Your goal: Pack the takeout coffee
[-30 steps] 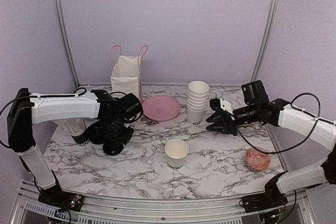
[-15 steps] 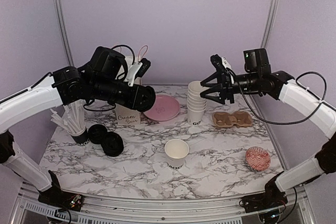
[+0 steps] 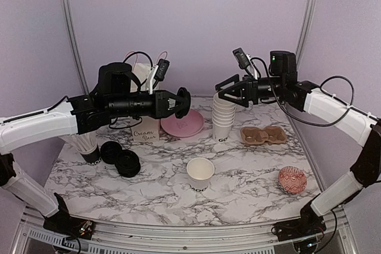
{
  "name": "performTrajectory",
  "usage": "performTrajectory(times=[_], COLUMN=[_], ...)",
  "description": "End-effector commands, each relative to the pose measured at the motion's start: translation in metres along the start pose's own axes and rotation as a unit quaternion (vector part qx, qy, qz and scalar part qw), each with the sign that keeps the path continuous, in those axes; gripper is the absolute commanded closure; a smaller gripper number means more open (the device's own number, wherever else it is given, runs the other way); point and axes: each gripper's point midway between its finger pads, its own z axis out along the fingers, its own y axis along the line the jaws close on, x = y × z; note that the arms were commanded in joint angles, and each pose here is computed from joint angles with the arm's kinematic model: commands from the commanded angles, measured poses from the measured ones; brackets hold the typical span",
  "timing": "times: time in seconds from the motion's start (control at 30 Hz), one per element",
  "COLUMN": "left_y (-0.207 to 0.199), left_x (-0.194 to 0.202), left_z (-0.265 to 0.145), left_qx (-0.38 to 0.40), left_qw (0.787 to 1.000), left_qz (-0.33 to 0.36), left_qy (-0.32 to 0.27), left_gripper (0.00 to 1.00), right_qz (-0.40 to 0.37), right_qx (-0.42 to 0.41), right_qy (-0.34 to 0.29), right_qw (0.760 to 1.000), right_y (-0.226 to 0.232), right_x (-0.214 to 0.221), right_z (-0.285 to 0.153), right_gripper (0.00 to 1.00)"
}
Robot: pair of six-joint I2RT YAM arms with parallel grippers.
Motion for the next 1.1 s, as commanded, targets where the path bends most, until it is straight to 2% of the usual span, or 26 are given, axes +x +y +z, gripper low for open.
performTrajectory(times=[0.0, 0.3, 0.57, 1.07], left_y=[-0.033, -0.047, -0.052, -0.048], left_x=[-0.041, -0.044, -0.044, -0.039], left_z=[-0.01, -0.006, -0.005, 0.0], left_qx=[0.079, 0.127, 0.144, 0.141], left_qw=[0.994, 0.989, 0.987, 0.987], left_qz=[0.007, -0.012, -0.015, -0.019], left_qy=[-0.074, -0.078, -0.075, -0.068], left_gripper=[0.95, 0.95, 0.95, 0.95], right_qz=[0.024, 0.058, 0.062, 0.072], right_qx=[-0.037, -0.077, -0.109, -0.134], right_qy=[-0.015, -0.021, -0.016, -0.023], right_qw=[0.999, 0.995, 0.992, 0.988], right_y=[0.013, 0.009, 0.017, 0.026], right_x=[-0.015, -0.018, -0.021, -0.025], right_z=[0.011, 0.034, 0.053, 0.052], right_gripper=[0.08, 0.01, 0.01, 0.04])
